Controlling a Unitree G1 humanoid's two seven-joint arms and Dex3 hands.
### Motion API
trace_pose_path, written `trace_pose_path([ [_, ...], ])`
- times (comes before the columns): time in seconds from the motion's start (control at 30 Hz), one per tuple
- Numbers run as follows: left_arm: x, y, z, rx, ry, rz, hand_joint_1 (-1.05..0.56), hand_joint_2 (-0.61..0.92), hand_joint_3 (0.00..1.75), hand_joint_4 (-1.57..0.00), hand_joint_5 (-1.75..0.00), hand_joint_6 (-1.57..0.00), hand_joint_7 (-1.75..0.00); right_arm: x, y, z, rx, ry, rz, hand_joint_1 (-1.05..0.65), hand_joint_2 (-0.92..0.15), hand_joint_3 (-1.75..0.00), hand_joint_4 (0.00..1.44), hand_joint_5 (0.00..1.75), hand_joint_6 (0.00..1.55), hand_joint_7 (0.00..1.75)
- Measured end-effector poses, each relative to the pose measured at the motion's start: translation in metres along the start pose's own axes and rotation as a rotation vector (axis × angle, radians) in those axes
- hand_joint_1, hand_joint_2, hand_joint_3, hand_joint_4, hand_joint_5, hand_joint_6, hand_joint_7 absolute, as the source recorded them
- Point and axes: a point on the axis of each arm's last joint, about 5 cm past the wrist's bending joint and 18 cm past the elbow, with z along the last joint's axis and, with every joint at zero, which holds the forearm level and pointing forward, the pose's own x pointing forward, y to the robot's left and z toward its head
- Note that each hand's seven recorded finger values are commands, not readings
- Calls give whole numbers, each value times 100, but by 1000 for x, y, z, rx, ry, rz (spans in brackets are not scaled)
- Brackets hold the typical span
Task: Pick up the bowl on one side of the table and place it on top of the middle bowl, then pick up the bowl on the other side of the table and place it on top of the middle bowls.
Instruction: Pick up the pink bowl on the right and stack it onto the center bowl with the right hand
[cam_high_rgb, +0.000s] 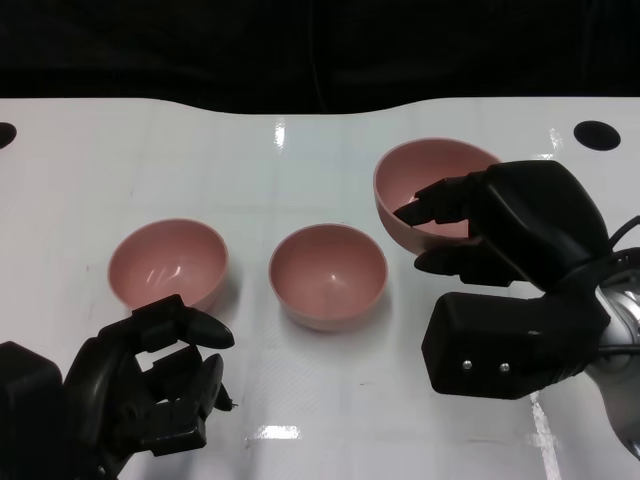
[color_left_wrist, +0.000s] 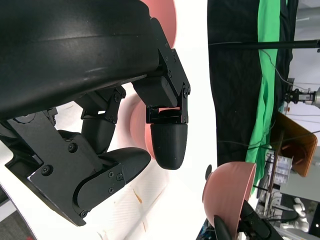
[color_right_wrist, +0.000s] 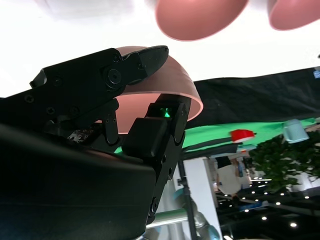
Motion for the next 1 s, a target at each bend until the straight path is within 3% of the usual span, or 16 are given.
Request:
trace_pose_path([
  [0.2,0,-1,0,1,3,-5,-21,29,132,-85,-155,-89,-115,12,4,8,-14,-69,23,-28,-84,0,87,158,119,0],
  [0.63,1,-2,-1,7,5,-7,-20,31,129,-84,-158,-87,-122,27,13,19,-10,-139,92,-31,-85,0,86,150,117,0],
  [0.83,1,-2,-1,7,5,-8,-19,32,128,-85,-157,-86,-122,32,21,23,-8,-151,141,-31,-87,-1,86,153,116,0],
  [1.0,1,-3,0,14,6,-11,-21,31,123,-85,-156,-87,-120,38,31,25,-9,-170,156,-32,-87,0,83,166,117,1],
])
